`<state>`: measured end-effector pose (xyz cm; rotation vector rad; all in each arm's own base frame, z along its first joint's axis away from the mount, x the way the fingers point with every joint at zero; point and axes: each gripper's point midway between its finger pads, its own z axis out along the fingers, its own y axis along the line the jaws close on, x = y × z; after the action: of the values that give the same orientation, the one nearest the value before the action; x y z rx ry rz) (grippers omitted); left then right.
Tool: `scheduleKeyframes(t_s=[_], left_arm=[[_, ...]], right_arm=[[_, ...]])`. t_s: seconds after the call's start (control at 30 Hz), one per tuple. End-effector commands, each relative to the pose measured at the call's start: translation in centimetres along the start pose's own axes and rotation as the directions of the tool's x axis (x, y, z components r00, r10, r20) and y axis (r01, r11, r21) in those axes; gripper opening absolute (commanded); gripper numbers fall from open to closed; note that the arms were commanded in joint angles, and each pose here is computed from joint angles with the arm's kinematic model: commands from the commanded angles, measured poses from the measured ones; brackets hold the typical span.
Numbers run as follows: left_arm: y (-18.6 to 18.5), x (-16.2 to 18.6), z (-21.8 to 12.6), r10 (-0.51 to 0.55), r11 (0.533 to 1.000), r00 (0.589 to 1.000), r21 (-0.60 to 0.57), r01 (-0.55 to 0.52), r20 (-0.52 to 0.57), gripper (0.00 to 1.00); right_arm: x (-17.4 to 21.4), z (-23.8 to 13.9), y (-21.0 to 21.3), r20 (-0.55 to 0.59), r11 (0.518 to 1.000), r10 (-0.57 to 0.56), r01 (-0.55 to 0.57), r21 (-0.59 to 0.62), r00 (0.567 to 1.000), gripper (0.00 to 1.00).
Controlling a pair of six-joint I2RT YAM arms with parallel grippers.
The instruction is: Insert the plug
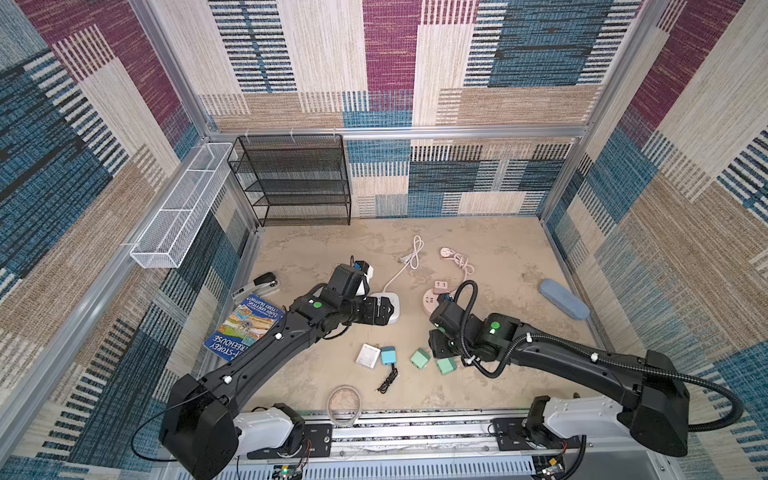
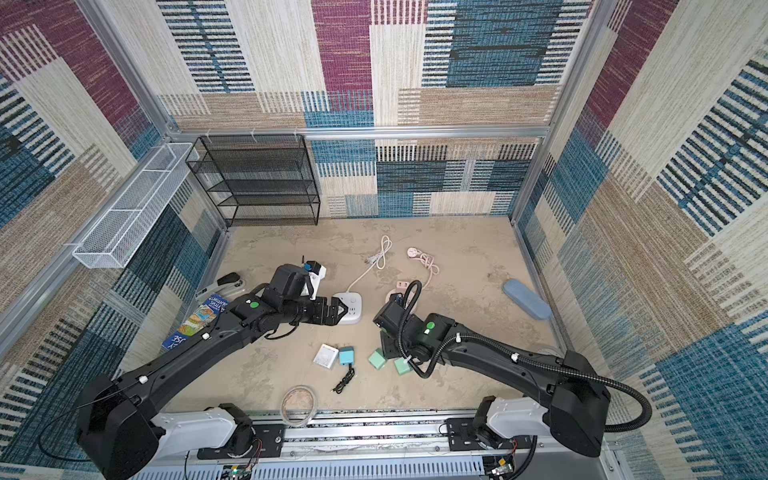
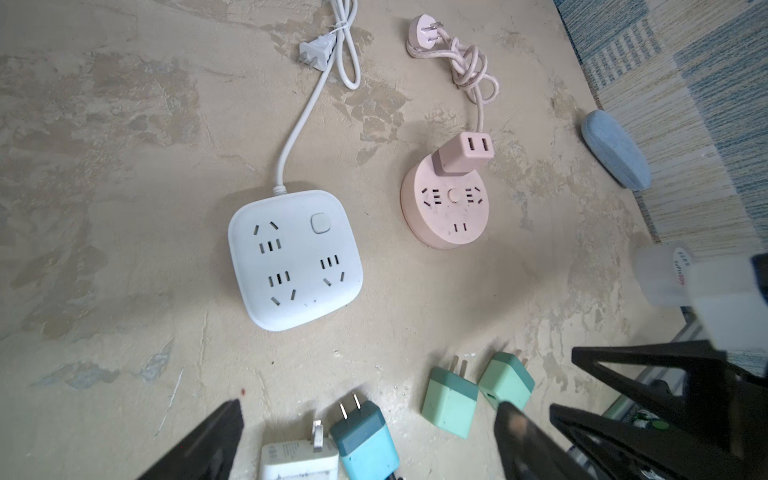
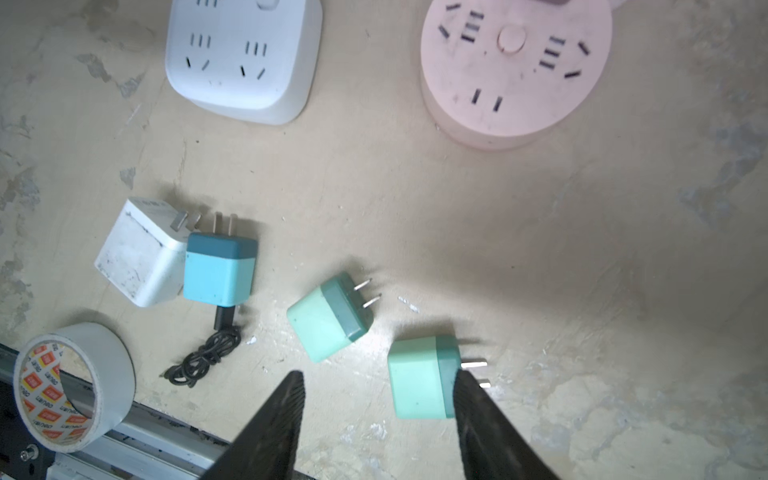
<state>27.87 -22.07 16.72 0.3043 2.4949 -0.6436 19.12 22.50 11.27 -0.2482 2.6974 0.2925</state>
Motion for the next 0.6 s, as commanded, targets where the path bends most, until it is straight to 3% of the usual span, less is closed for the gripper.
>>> scheduleKeyframes(t_s=[0.0, 0.23, 0.57], left_arm=[[-0.7, 0.1, 0.4, -0.003, 0.999, 1.000, 0.044, 0.003, -0.006, 0.99], [-1.7, 0.7, 1.2, 0.017, 0.995, 0.999, 0.094, -0.013, -0.045, 0.99], [-3.9, 1.9, 2.2, 0.087, 0.991, 0.991, 0.112, -0.076, -0.101, 0.99]], right_arm=[[2.5, 0.2, 0.2, -0.081, 0.999, 0.039, -0.041, -0.022, 0.996, 0.57], [6.2, 0.3, 1.0, -0.164, 0.978, 0.066, -0.096, -0.183, 0.984, 0.52], [8.9, 1.6, -1.8, -0.216, 0.986, 0.111, -0.134, -0.098, 0.970, 0.48]])
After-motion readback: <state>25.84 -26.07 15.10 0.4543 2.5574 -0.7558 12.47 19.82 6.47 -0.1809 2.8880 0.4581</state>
